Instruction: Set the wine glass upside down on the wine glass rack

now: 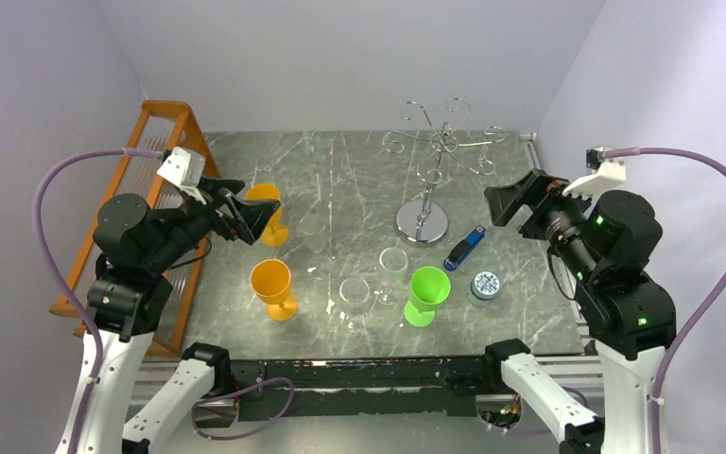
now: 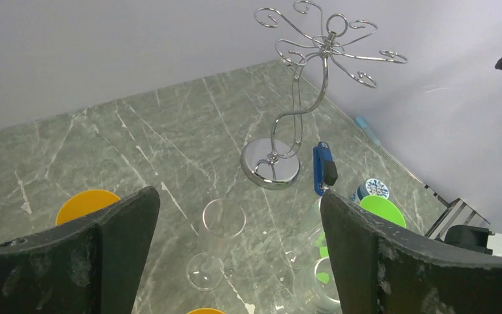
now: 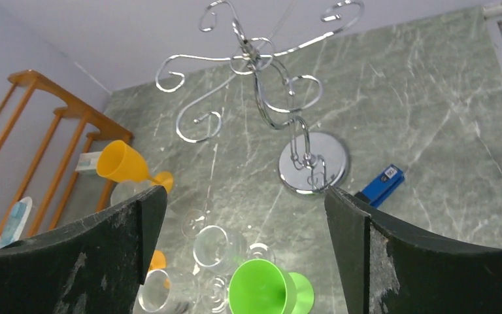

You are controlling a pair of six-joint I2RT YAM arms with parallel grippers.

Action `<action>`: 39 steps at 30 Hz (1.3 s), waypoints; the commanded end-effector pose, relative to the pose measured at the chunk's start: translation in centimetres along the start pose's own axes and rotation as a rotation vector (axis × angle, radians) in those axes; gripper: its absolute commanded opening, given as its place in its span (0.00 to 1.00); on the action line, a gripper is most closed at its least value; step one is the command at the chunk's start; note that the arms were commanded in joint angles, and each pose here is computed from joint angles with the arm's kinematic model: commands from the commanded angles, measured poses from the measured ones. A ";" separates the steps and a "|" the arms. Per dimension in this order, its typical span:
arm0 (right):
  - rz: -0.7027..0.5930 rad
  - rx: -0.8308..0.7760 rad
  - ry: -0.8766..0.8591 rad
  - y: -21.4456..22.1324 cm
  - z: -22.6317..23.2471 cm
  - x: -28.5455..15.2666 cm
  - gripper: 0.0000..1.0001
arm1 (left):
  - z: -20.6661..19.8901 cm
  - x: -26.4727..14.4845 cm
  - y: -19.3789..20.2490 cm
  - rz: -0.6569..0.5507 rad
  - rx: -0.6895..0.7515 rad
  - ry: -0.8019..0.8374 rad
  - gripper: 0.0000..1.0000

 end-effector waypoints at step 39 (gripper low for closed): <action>0.688 0.137 0.156 17.0 -7.7 4.2 0.64 | 1.5 4.0 3.6 0.028 -0.152 0.040 0.97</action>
Point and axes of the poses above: each gripper's point midway between its finger pads, its own x axis out along the fingers, its own z axis along the line the jaws close on, y = z × x, the point moved 10 cm from there along -x, back along the fingers, and after that the axes turned 8 degrees about x, right-handed, at the moved point
